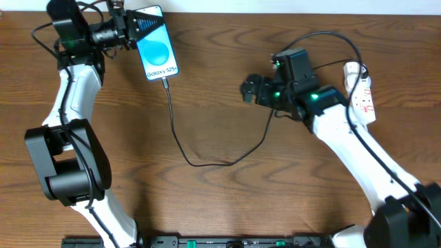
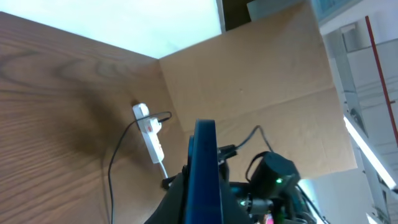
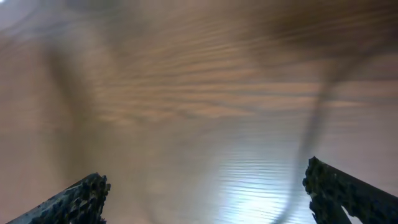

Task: Plug charger to phone and switch on socket
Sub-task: 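Lower the phone with the left gripper toward the table center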

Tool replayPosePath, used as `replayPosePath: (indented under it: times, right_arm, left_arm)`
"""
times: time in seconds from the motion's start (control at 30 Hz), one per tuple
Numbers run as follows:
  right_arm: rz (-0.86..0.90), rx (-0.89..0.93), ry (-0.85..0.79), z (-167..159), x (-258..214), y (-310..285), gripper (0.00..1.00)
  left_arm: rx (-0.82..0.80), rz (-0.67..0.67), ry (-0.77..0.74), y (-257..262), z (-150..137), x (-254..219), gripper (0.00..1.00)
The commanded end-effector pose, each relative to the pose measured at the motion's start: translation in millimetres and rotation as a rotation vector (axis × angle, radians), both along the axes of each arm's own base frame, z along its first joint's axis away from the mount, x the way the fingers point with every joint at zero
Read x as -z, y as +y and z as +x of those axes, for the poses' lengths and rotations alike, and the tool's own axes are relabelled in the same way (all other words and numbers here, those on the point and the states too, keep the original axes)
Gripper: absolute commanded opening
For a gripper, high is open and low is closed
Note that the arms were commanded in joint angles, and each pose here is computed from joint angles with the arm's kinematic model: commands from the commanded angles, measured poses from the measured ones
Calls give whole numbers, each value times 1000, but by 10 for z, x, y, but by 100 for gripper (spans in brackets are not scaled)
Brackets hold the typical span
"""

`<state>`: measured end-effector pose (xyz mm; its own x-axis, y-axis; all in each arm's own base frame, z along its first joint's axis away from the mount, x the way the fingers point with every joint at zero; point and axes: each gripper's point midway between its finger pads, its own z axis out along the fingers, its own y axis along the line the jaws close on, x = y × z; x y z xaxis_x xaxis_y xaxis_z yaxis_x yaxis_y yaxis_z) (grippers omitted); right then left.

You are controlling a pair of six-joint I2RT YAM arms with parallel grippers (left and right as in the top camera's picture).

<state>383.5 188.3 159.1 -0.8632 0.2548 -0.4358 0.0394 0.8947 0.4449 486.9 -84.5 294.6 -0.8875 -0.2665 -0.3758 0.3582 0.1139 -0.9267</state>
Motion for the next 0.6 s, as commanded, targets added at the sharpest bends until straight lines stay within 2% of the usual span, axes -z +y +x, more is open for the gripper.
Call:
replayPosePath:
  times: [0.0,0.13,0.33,0.57]
  right_arm:
    - [-187,103,-69,15,-106,-395,99]
    - [-217,87,-28,-100,-60,-447,99]
    - [-234,81,6,-174,-9,-468,99]
    - [-239,74,13,-198,3,-464,99]
  left_arm:
    - [30,16,-69,-144,-90,-137,8]
    - [9,14,-31,-192,-48,-80,7]
    - [-100,38,145,-143,77,257,7]
    - [-226,205,333,-26,21,914,8]
